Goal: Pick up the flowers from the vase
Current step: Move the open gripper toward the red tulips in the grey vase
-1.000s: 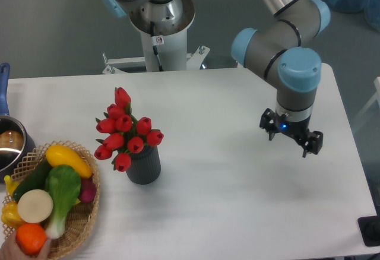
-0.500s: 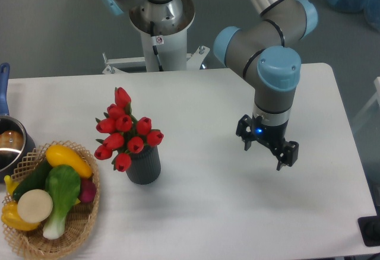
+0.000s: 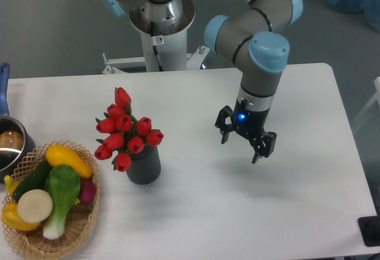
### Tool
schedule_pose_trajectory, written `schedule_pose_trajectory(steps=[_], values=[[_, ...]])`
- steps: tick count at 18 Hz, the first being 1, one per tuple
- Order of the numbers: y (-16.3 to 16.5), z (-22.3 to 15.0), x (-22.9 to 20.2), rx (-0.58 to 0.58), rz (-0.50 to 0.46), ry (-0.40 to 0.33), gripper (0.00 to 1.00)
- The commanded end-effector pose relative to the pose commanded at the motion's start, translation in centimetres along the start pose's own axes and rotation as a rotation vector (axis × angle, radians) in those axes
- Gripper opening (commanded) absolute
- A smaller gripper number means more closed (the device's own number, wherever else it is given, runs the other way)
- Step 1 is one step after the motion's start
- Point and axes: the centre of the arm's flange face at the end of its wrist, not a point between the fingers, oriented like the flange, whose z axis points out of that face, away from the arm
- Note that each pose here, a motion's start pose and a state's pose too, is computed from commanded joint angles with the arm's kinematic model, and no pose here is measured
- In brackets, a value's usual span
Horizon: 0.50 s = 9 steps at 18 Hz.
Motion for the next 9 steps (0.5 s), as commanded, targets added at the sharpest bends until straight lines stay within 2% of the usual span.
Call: schedule_pose_trajectory(steps=[4, 6, 9], values=[[-2.5, -2.7, 2.1, 0.222, 0.028, 0.017, 1.00], [-2.1, -4.1, 2.5, 0.240, 0.023, -0.002, 1.00], [-2.6, -4.1, 2.6, 0.250, 0.049, 0.000, 1.00]])
